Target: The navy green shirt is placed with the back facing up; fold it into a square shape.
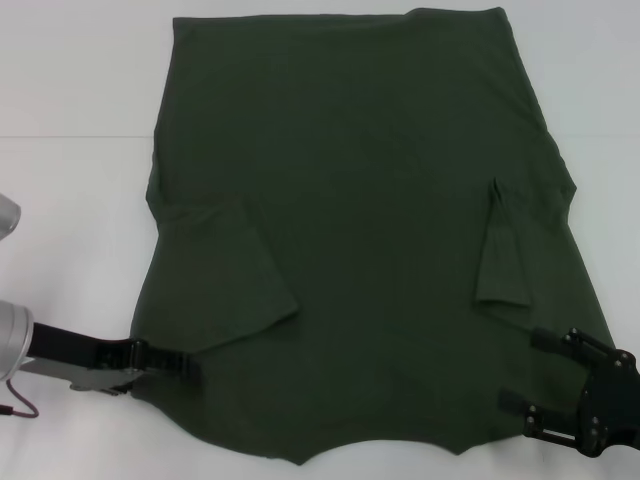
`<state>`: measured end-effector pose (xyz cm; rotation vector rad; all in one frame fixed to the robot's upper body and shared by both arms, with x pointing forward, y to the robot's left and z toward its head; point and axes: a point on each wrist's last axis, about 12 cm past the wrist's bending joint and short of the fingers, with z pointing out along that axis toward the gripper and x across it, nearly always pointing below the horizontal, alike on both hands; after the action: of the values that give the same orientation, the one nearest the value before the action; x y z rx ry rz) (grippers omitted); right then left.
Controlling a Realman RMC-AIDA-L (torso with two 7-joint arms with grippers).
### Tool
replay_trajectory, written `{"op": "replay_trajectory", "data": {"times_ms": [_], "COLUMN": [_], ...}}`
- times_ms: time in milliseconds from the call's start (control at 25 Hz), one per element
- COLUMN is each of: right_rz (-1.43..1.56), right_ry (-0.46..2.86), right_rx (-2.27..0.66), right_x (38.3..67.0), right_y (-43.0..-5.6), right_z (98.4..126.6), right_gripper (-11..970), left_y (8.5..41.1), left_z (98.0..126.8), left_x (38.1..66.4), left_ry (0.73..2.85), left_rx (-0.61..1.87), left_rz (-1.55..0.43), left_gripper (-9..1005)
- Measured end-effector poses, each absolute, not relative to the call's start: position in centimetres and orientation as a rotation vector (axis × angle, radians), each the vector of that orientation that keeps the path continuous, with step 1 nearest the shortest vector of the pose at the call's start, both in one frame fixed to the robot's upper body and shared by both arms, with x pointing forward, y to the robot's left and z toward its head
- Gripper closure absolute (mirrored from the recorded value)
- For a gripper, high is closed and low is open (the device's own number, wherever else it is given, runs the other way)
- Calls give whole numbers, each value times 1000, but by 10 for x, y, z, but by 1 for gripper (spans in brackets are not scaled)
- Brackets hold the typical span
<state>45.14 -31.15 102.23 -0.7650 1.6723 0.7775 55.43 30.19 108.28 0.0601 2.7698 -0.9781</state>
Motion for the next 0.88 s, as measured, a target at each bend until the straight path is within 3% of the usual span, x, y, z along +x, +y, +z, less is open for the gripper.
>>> {"op": "replay_trajectory", "data": {"times_ms": [160, 360, 840, 880], "right_rz": [778, 780, 792, 798], "right_ry": [1670, 1669, 1666, 1669], "right_rx": [-767, -766, -756, -746], "right_x": [451, 451, 450, 450], "right_y": [-312, -312, -312, -312], "right_z": [1023, 1023, 1023, 1024], "right_gripper": [12, 12, 12, 12], "left_y": [306, 304, 305, 305], "left_z": [1082, 1080, 1081, 1081], "left_x": [556, 557, 558, 558], "left_ry": [2760, 2773, 2772, 2771], "left_rx": [49, 71, 68, 68], "left_rz": [-937, -914, -910, -908], "left_gripper": [142, 357, 560, 683]}}
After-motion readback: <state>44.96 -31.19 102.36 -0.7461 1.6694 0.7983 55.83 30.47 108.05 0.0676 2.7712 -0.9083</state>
